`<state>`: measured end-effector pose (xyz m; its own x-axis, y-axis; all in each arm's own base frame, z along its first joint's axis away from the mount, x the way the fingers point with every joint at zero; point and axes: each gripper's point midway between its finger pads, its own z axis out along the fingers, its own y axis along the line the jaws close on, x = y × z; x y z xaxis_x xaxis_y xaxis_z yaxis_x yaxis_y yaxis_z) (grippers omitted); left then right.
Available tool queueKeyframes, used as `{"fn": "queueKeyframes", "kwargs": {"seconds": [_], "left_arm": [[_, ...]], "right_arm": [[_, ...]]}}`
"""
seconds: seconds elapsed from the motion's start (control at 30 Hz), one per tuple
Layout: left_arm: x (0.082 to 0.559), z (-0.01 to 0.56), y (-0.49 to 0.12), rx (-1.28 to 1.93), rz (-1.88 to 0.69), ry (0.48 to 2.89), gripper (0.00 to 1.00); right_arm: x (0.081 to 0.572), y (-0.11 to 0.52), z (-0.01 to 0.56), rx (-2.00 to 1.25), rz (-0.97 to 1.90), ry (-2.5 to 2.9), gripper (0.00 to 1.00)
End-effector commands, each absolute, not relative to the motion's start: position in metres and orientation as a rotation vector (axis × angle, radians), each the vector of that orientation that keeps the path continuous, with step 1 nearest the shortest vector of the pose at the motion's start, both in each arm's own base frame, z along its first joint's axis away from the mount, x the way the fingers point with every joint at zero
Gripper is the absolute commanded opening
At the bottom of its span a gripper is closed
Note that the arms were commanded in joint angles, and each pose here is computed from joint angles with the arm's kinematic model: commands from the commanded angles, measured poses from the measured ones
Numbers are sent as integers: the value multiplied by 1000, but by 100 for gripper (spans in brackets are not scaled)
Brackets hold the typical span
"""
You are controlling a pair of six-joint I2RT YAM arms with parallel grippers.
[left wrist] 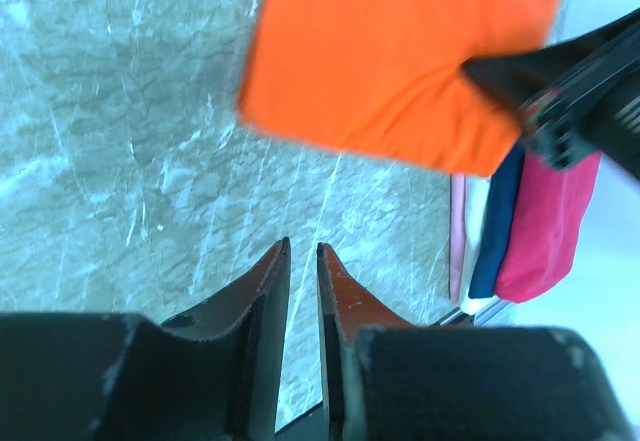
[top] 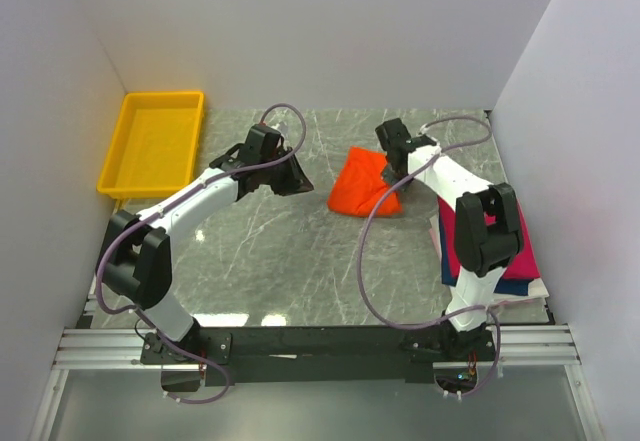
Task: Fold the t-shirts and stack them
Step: Neatly place the folded tshirt to the corner
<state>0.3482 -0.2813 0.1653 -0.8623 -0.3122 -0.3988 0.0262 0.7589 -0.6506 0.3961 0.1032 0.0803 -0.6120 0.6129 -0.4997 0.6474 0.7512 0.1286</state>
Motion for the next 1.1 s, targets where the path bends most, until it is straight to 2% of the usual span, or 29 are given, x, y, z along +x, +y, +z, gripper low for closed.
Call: {"fn": "queueKeyframes", "kwargs": {"seconds": [0.0, 0.17, 0.6, 1.07], "left_arm": [[344, 185, -280, -164, -958, 2422, 23], [344, 188, -279, -151, -971, 2425, 23], [345, 192, -282, -130, -987, 2430, 23], [346, 189, -284, -116, -999, 2443, 23]], "right_arm": [[394, 59, 99, 1027, -343, 2350, 0], [402, 33, 121, 1058, -458, 2321, 0], [442, -14, 196, 1081, -453, 2222, 0], [421, -46, 259, 1133, -404, 2116, 0]]}}
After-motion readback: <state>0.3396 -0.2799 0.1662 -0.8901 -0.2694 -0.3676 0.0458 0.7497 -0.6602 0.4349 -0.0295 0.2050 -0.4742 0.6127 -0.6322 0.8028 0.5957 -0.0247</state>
